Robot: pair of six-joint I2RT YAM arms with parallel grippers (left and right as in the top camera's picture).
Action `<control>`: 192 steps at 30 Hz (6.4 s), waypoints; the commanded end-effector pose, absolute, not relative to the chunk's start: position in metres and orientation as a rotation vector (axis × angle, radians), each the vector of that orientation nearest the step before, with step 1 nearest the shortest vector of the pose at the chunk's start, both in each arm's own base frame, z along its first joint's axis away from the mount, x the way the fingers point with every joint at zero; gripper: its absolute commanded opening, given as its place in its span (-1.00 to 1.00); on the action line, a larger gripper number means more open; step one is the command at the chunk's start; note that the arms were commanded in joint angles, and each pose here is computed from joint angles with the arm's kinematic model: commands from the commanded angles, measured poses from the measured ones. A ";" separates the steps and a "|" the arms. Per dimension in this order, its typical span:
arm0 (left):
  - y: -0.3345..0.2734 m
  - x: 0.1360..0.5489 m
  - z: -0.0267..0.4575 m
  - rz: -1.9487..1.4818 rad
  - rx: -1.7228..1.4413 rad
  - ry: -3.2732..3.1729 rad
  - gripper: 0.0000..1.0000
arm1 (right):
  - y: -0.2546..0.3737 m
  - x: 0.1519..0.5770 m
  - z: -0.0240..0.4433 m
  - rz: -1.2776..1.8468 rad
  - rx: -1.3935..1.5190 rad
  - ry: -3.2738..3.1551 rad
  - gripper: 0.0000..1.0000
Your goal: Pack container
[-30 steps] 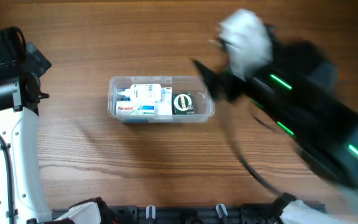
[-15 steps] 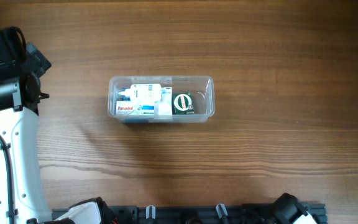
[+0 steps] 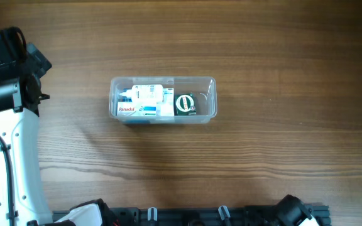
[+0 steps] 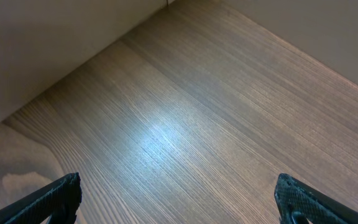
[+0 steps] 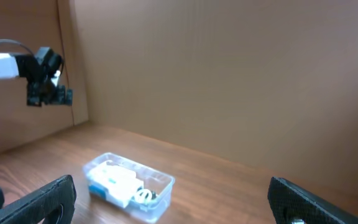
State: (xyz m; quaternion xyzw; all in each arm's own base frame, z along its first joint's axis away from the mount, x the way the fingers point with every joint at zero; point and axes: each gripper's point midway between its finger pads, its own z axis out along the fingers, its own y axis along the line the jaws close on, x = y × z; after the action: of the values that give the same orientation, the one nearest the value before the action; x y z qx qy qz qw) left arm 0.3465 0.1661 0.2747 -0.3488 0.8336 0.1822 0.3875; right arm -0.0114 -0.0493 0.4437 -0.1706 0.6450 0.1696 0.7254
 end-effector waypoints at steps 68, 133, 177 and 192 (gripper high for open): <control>0.169 0.345 0.279 0.486 -0.879 2.112 0.99 | 0.034 0.244 0.181 0.175 -0.002 1.548 1.00; 0.052 0.236 0.202 -0.017 -0.507 1.702 1.00 | 0.056 0.240 0.176 0.007 -0.373 1.523 0.99; 0.013 0.238 0.150 -0.008 -0.115 1.737 0.99 | 0.056 0.240 0.176 0.007 -0.374 1.523 1.00; 0.013 0.238 0.150 -0.008 -0.115 1.737 1.00 | 0.056 0.240 0.176 0.007 -0.373 1.523 0.99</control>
State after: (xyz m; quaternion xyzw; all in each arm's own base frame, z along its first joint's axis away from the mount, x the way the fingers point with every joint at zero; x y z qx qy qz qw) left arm 0.2377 0.0166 0.1525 -0.0642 0.7628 -0.0034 0.6434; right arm 0.2412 0.0544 0.1736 -0.1618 0.6909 0.0000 0.7046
